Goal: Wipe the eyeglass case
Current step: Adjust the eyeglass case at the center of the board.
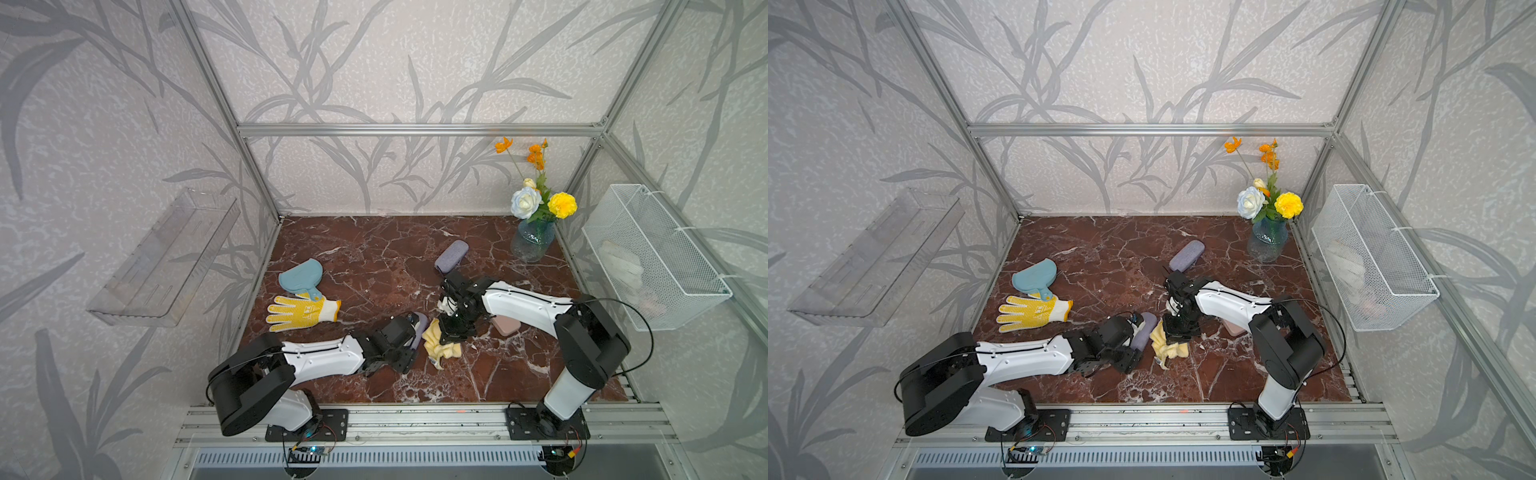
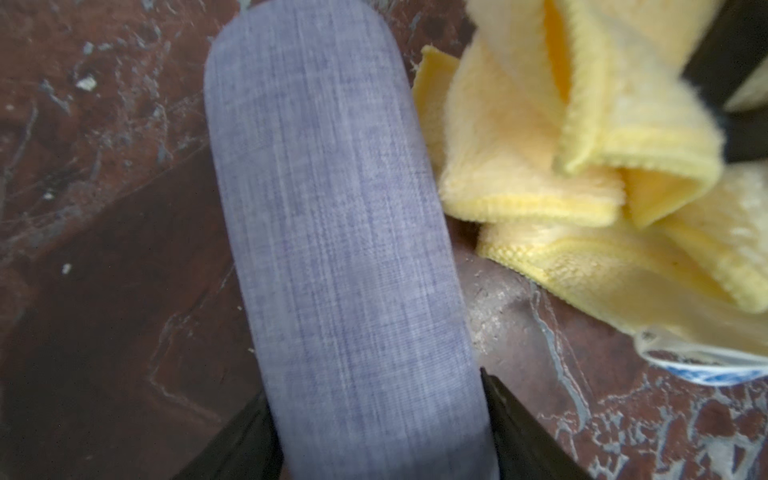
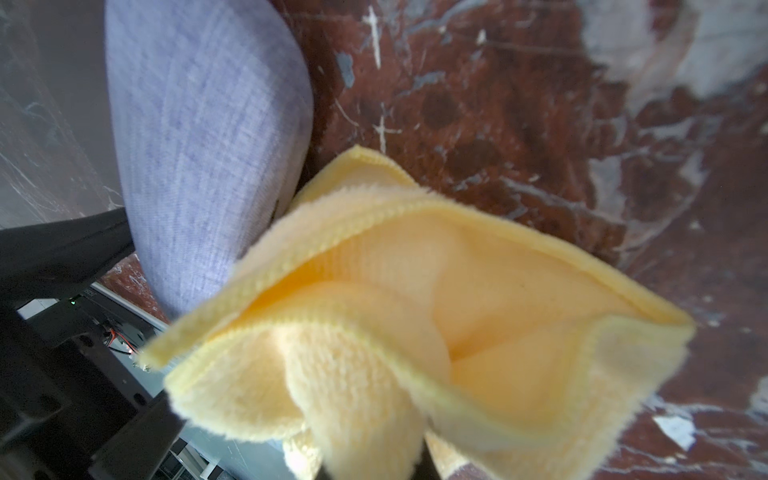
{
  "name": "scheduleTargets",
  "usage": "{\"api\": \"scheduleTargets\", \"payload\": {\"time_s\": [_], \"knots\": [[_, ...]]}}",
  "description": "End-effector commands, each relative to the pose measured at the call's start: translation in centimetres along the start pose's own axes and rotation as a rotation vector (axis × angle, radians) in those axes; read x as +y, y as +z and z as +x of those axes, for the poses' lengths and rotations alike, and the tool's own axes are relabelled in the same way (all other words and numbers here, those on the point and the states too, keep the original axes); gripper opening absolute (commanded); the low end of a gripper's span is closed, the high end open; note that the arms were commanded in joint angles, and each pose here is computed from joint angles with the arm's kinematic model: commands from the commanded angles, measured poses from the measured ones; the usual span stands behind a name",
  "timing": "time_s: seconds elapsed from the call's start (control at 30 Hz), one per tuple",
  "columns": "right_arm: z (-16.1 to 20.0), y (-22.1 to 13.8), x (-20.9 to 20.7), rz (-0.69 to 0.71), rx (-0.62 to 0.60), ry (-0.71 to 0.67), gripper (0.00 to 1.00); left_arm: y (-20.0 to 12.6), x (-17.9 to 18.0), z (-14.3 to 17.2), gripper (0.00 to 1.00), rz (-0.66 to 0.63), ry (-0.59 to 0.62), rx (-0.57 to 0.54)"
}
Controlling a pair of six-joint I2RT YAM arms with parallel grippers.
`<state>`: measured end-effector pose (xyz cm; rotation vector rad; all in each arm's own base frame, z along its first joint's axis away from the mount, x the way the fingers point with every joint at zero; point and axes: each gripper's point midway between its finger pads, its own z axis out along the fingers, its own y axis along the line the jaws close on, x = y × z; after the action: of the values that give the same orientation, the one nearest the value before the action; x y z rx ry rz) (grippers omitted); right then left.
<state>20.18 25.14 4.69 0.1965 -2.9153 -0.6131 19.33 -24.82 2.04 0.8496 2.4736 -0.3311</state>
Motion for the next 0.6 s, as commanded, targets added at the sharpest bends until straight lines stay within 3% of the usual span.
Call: {"api": "scheduleTargets", "payload": {"time_s": [0.0,0.2,0.3,0.4,0.57], "knots": [[0.3,-0.7,-0.5,0.016,-0.002,-0.004,0.00,-0.3,0.7,-0.3,0.71,-0.031,0.048,-0.062],[-1.2,-5.8,-2.3,0.092,-0.122,-0.017,0.00,-0.9,0.3,-0.3,0.70,0.014,0.065,-0.135],[-2.6,-7.9,-1.1,0.091,-0.193,-0.040,0.00,-0.7,0.2,-0.1,0.68,0.019,0.082,-0.145],[-3.6,-6.7,1.5,0.041,-0.185,-0.053,0.00,-0.5,0.2,-0.3,0.62,0.017,0.100,-0.154],[-4.0,-1.3,6.7,-0.073,-0.110,-0.041,0.00,-1.1,0.4,-0.8,0.46,0.006,0.112,-0.201]]}}
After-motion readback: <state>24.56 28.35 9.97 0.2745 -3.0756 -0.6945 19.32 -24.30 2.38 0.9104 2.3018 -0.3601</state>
